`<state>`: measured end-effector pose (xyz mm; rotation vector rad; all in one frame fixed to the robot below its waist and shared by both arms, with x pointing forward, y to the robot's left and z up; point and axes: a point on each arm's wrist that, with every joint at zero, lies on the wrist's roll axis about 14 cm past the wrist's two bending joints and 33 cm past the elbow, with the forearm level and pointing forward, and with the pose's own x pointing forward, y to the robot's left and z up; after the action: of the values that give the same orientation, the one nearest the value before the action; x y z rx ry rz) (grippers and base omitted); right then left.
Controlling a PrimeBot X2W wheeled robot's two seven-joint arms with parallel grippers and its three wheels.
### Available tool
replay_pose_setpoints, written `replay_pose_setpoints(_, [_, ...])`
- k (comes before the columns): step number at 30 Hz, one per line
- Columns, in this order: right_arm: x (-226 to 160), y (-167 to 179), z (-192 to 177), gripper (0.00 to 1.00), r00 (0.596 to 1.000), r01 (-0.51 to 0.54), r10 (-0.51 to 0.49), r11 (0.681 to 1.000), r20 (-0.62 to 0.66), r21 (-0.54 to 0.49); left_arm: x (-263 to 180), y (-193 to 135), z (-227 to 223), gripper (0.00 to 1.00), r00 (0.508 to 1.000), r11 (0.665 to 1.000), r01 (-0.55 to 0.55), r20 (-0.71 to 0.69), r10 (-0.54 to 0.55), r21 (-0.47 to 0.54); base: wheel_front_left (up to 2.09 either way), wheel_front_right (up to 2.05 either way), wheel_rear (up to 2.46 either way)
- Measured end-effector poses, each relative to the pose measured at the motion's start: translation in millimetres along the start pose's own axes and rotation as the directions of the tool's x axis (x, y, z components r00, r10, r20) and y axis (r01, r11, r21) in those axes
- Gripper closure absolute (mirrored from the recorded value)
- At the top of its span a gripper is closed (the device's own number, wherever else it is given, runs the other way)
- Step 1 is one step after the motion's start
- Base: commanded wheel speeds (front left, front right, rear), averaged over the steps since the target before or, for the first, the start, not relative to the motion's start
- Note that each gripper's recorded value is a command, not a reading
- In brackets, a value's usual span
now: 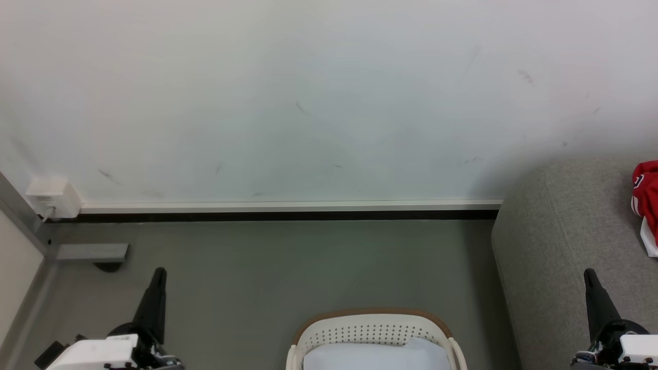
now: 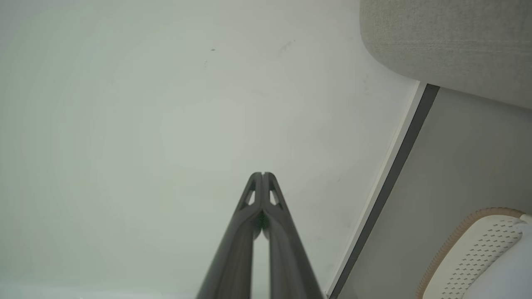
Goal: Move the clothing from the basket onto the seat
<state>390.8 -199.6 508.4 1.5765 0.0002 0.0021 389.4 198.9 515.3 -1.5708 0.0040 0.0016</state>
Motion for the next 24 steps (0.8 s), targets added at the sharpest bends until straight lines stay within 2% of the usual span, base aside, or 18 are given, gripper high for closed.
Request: replay_pose_setpoints(24, [0.1, 0.0, -0.2, 1.0, 1.0, 0.0, 0.0, 1.0, 0.0, 0.001, 0.0, 0.0, 0.1, 1.0, 1.0, 1.0, 0.0, 0.0, 0.0, 0.0, 0.0, 0.0, 0.0])
